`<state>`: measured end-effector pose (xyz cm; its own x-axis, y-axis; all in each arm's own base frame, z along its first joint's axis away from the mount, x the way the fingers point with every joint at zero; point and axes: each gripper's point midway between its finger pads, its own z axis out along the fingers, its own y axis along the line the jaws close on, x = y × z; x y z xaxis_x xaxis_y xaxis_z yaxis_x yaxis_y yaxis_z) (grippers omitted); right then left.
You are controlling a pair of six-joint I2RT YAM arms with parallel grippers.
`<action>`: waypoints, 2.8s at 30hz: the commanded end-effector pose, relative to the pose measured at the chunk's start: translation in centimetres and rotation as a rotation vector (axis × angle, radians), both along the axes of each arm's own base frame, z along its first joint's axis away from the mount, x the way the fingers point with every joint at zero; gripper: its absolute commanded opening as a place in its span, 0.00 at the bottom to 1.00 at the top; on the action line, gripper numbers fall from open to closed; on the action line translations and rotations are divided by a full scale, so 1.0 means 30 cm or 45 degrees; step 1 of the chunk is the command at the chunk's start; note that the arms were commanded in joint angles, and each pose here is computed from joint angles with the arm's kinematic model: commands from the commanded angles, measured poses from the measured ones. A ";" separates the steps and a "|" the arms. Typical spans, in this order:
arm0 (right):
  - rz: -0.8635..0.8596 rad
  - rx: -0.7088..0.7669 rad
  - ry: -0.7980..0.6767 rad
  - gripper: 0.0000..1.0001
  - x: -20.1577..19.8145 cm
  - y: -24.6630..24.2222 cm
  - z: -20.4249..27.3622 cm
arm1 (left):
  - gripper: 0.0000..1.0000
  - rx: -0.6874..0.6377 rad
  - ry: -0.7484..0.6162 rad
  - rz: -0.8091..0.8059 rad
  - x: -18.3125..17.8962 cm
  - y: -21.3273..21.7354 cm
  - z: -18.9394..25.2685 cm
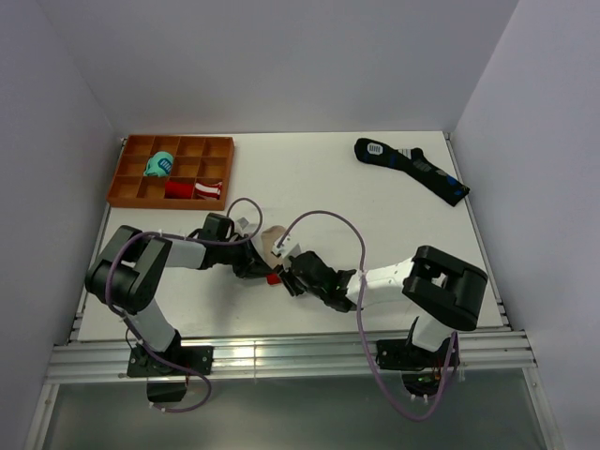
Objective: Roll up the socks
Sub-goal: Roll the sock at the center of the board.
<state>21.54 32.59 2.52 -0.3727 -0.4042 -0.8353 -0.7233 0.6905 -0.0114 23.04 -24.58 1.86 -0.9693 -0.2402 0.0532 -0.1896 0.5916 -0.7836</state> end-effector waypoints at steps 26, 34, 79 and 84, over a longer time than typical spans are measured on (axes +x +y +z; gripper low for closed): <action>0.237 -0.100 0.693 0.15 -0.091 -0.036 -0.075 | 0.18 0.323 -0.235 0.226 0.033 0.159 -0.055; 0.347 0.001 1.014 0.14 -0.127 -0.039 -0.065 | 0.18 0.342 -0.348 0.288 0.066 0.168 -0.015; 0.288 -0.201 1.407 0.15 -0.049 -0.058 -0.067 | 0.52 0.256 -1.215 0.335 -0.089 0.034 0.196; 0.287 -0.198 1.409 0.15 -0.048 -0.059 -0.073 | 0.54 0.290 -1.194 0.284 -0.098 0.029 0.168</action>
